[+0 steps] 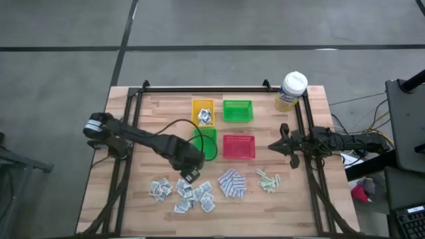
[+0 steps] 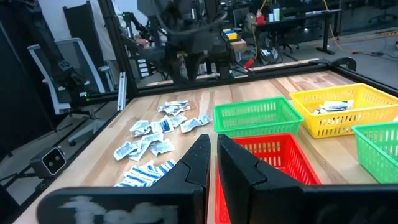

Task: Pick & Place First Aid Supplies
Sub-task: Put the blue alcohol pad into the yellow bin

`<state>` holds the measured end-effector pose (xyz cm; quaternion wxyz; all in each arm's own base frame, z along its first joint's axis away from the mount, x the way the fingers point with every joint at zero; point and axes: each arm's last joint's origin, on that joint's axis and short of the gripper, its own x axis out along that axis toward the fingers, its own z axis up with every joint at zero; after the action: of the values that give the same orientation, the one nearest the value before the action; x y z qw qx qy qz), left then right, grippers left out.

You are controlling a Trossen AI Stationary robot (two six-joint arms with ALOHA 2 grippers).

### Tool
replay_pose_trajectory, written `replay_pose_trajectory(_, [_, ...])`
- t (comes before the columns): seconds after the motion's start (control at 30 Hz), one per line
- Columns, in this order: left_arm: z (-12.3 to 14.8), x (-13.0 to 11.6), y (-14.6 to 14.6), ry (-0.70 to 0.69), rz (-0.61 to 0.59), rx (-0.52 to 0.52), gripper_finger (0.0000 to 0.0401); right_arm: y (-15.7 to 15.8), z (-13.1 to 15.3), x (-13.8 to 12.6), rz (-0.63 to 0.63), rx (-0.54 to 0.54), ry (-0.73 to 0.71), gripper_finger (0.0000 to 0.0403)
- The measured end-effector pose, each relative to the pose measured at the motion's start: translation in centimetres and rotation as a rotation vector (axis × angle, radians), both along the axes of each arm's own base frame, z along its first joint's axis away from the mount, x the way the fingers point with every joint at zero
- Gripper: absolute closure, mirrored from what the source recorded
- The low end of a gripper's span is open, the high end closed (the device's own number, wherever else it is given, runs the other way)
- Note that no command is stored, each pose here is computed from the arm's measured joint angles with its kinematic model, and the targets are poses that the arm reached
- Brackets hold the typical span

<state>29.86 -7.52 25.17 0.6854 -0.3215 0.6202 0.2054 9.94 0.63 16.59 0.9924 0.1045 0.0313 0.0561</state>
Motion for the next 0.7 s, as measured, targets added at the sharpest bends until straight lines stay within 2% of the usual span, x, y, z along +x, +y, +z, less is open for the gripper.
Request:
replay_pose_trajectory(0.3, [-3.5, 0.4, -0.2, -0.105, -0.002, -0.011, 0.0234, 0.0, 0.0, 0.0, 0.0, 0.0, 0.0, 0.0374])
replay_pose_trajectory(0.7, [-6.3, -0.5, 0.0, -0.093, 0.032, -0.006, 0.0234, 0.0, 0.0, 0.0, 0.0, 0.0, 0.0, 0.0374])
